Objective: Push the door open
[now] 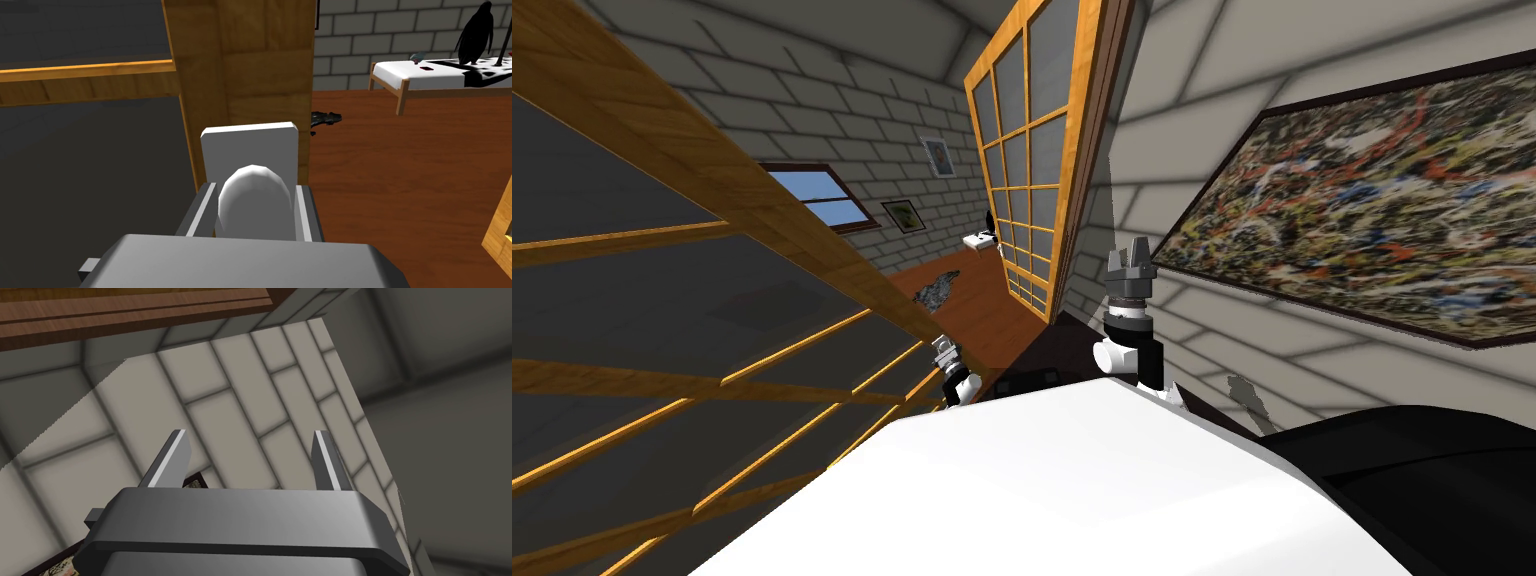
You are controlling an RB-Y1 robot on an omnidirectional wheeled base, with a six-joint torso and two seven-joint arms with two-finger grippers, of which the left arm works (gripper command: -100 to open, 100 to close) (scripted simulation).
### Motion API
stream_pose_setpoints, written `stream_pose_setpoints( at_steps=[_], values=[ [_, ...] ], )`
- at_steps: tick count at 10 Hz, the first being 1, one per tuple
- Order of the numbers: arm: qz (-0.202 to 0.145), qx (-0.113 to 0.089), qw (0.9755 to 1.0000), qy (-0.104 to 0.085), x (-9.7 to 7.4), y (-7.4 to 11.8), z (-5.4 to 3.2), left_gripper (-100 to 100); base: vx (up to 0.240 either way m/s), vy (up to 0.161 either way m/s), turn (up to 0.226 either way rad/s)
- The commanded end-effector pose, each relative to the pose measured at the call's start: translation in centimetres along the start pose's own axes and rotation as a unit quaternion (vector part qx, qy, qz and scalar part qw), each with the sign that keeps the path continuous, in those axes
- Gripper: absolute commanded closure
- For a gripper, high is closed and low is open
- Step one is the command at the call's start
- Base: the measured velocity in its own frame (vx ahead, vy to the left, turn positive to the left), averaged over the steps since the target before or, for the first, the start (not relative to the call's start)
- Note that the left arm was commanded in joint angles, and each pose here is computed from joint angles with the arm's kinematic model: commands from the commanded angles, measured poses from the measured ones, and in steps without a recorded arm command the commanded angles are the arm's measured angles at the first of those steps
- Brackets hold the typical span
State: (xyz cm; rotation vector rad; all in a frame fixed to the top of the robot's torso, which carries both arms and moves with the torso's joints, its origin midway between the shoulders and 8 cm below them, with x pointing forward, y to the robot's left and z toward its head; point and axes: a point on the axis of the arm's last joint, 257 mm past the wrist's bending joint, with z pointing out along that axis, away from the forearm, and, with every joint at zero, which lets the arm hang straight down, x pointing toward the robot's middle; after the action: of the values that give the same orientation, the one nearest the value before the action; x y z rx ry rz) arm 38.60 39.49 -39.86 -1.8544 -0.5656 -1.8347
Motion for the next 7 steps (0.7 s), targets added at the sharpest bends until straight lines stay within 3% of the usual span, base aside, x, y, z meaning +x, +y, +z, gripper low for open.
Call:
stream_pose_setpoints(
  at_steps=[1,7],
  values=[
    [0.005,0.011,0.9998,0.014,0.9,-1.4,0.84,100,0.199,0.071,0.075],
    [0.016,0.042,0.9987,0.025,1.7,-4.9,2.39,100,0.161,0.051,0.091]
  ],
)
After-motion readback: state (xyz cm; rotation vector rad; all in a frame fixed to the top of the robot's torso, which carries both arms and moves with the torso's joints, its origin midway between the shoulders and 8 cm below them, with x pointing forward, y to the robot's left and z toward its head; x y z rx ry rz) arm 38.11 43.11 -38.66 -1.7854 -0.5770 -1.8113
